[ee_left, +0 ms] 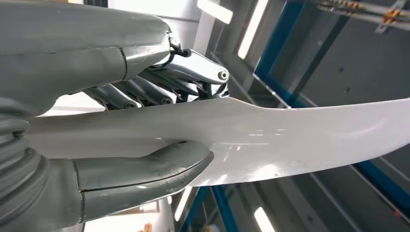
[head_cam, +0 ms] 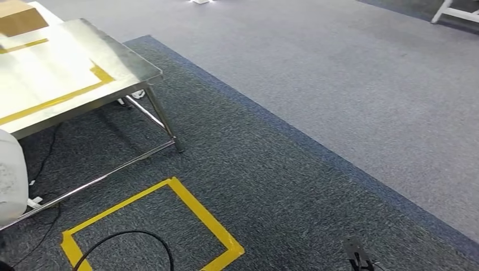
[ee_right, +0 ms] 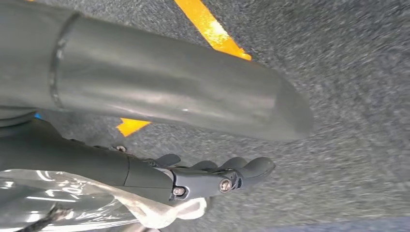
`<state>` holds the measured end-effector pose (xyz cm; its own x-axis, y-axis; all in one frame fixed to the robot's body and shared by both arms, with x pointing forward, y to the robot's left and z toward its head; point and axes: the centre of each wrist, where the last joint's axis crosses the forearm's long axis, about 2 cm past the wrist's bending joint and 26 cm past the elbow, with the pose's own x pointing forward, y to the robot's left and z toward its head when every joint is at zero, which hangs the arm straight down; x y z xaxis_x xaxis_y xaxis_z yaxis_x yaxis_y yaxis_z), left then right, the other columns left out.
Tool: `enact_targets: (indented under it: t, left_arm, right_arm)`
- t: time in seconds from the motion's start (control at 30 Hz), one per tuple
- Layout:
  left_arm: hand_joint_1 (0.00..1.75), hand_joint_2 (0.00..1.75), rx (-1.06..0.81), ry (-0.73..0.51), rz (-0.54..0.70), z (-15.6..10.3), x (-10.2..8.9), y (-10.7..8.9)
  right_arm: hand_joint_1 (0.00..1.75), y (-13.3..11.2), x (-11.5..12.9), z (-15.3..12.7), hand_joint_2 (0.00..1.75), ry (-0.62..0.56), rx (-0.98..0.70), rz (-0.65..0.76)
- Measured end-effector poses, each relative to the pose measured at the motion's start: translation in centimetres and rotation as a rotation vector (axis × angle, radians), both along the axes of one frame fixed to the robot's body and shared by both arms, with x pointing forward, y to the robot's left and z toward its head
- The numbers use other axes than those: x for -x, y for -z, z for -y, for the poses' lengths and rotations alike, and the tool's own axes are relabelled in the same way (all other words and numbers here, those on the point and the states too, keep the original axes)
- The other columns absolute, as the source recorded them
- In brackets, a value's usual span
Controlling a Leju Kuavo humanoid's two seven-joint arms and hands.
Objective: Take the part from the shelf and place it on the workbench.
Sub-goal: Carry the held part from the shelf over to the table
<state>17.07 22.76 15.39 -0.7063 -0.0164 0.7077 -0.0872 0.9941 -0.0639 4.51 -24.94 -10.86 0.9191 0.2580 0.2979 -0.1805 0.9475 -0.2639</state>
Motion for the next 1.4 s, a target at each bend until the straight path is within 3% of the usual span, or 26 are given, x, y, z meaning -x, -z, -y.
enact_targets:
  t: [1.07, 1.4]
  left_arm:
    - [1.75, 1.75, 0.002, -0.017, -0.011, 0.35, 0.09, 0.12]
    - [1.75, 1.75, 0.034, -0.021, -0.002, 0.49, 0.04, -0.19]
  right_arm:
    - [0.00, 0.03, 0.46, -0.17, 0.00, -0.010, 0.013, -0.033]
    - [0.00, -0.02, -0.08, -0.10, 0.00, 0.059, -0.001, 0.000]
